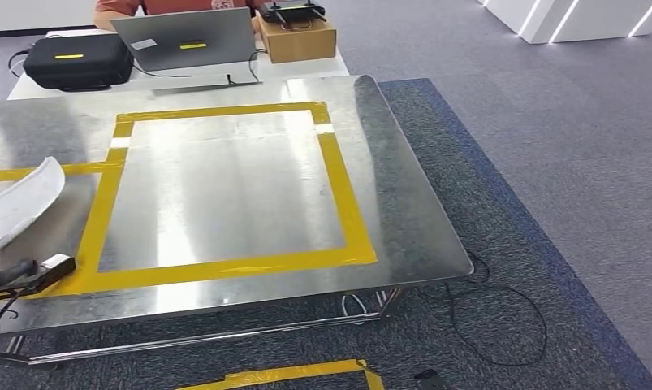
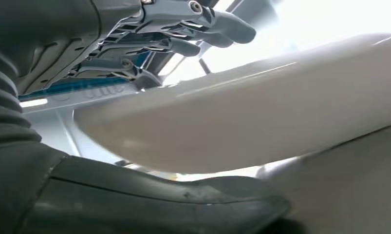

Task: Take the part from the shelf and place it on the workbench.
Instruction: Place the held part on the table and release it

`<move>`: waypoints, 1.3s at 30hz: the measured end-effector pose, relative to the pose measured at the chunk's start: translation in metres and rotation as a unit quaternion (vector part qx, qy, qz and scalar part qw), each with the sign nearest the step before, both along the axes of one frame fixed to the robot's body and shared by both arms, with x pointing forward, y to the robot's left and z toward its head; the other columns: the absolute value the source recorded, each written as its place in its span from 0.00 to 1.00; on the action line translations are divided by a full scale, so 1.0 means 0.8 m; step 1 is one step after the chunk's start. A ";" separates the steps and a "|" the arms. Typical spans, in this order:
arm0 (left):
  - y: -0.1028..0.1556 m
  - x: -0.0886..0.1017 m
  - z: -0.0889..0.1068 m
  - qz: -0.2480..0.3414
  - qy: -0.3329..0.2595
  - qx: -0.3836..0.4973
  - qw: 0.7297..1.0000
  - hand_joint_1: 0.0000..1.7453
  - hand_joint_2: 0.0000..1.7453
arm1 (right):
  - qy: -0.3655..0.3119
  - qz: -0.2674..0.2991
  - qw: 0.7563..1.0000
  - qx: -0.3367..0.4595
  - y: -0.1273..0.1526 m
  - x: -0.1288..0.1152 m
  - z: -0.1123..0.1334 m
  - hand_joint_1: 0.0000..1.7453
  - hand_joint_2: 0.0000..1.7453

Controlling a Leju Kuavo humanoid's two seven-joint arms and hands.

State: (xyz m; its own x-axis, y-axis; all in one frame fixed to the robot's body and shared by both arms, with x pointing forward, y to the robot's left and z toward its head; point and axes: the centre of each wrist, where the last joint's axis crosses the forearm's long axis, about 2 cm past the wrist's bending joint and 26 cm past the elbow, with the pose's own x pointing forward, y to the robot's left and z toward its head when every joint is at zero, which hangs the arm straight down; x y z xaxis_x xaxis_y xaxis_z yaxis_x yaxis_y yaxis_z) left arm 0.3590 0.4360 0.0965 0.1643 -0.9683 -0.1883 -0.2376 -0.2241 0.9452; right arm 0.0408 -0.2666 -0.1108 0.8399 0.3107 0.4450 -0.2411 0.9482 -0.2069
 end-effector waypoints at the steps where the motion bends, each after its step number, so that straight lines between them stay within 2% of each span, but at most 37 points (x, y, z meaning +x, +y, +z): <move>1: -0.003 -0.001 0.000 -0.009 -0.005 -0.002 1.000 0.00 0.00 | 0.000 0.000 1.000 0.000 0.000 0.000 0.000 0.00 0.00; 4: -0.019 -0.005 0.007 -0.055 -0.037 -0.022 0.998 0.00 0.00 | -0.001 -0.002 1.000 0.000 0.000 0.000 0.000 0.00 0.00; 8: -0.044 -0.007 0.029 -0.112 -0.106 -0.058 0.986 0.00 0.00 | -0.003 -0.004 1.000 0.000 0.000 0.000 0.000 0.00 0.00; 16: -0.060 -0.011 0.056 -0.130 -0.177 -0.082 0.972 0.00 0.00 | -0.003 -0.005 1.000 0.000 0.000 0.000 0.000 0.00 0.00; 20: -0.077 -0.017 0.070 -0.182 -0.243 -0.127 0.944 0.00 0.00 | -0.005 -0.007 1.000 -0.001 0.000 -0.001 0.000 0.00 0.00; 29: -0.117 -0.038 0.117 -0.220 -0.379 -0.197 0.877 0.00 0.00 | -0.005 -0.008 1.000 -0.003 0.000 -0.001 0.000 0.00 0.00; 33: -0.127 -0.045 0.130 -0.230 -0.405 -0.205 0.861 0.00 0.00 | -0.005 -0.009 1.000 -0.003 0.000 -0.001 0.000 0.00 0.00; 39: -0.135 -0.048 0.136 -0.237 -0.413 -0.207 0.854 0.00 0.00 | -0.005 -0.009 1.000 -0.003 0.000 -0.001 0.000 0.00 0.00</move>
